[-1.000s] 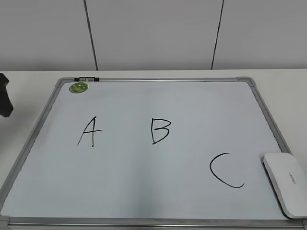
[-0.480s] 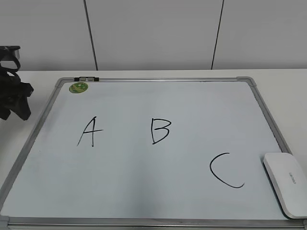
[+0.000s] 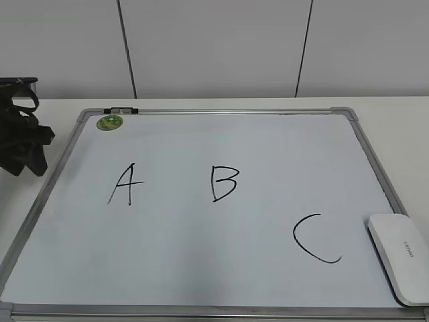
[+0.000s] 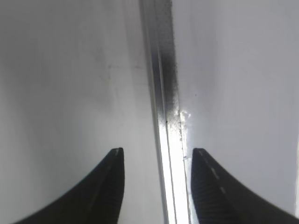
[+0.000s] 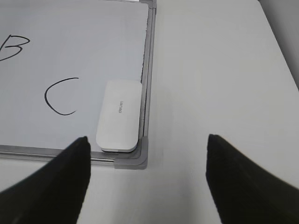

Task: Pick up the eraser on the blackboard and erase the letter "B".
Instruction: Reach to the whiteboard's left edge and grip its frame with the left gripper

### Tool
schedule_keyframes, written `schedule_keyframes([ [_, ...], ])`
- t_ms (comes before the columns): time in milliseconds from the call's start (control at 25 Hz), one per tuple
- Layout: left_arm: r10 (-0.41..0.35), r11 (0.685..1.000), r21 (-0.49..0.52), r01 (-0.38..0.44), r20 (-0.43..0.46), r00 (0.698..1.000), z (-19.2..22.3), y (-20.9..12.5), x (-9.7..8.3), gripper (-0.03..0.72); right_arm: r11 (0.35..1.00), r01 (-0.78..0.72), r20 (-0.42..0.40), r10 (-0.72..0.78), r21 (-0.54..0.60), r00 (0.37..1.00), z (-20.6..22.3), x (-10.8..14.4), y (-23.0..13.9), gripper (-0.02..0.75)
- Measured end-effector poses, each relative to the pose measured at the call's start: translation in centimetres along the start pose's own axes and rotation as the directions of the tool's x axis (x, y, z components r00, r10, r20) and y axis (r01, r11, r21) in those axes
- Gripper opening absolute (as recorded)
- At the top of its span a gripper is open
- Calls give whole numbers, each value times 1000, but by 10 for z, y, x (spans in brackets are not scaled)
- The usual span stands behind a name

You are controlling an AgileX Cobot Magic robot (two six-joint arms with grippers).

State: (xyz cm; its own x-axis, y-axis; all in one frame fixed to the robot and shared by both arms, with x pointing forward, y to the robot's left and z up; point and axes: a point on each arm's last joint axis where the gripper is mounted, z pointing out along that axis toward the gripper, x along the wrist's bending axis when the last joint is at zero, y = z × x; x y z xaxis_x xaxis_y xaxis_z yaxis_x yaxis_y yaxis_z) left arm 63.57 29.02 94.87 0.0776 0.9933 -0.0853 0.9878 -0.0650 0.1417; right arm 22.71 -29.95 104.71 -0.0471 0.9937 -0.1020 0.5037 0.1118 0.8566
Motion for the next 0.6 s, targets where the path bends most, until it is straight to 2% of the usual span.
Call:
schedule_keyframes([
  [600,-10,1000,9,10,3,1000,27,5,3,326,1000,0,0,0,0,1000,0,0,0,591],
])
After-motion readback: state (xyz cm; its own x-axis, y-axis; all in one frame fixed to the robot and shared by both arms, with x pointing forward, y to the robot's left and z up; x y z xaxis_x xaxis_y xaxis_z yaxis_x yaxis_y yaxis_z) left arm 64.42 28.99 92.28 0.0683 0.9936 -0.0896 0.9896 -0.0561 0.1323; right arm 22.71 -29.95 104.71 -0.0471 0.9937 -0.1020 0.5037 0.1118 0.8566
